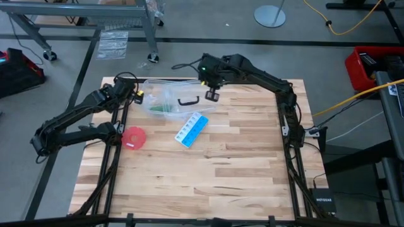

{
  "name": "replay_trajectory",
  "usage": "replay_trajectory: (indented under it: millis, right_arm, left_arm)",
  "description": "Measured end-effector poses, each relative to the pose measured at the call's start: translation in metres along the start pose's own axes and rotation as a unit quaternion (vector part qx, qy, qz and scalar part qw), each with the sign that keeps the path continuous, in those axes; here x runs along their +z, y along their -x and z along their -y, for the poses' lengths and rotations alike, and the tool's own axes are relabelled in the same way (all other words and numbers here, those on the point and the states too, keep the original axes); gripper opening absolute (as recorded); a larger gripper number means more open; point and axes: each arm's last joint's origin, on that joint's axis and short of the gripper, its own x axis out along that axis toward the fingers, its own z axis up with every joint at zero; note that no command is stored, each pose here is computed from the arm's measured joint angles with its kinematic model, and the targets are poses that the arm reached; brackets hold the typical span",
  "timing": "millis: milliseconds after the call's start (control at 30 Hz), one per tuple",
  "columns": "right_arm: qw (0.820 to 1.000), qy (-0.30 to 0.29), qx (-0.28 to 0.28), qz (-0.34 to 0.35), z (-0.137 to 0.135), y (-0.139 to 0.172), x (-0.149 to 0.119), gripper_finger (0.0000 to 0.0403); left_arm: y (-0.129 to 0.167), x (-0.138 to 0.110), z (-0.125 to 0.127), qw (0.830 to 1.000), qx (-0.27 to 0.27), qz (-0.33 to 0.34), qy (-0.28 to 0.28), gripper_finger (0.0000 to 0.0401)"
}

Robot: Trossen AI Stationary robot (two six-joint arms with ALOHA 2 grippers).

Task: Roll bandage
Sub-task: Close the transparent container

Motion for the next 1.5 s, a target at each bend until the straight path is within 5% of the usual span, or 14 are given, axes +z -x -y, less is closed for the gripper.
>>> replay_trajectory:
  millis: [233, 533, 833, 1500]
  right_arm:
    - [0.992, -0.028, 0.013, -0.126, 0.009, -0.008, -0.027, 0.0002]
    - [0.986, -0.069, 0.037, -0.147, 0.019, -0.019, -0.034, 0.0001]
    - [0.968, -0.050, 0.055, -0.240, 0.002, -0.066, -0.057, 0.0001]
    - [0.972, -0.118, 0.175, -0.101, -0.006, -0.087, -0.037, 0.0001]
  left_arm:
    - [-0.002, -0.001, -0.003, 1.000, 0.008, -0.010, 0.000, 0.0000]
    - [-0.002, -0.002, -0.002, 1.000, 0.000, -0.020, -0.005, 0.0000]
    - [-0.003, -0.002, -0.001, 1.000, -0.002, -0.024, -0.009, 0.0000]
    - [-0.003, -0.003, -0.001, 1.000, -0.008, -0.027, -0.009, 0.0000]
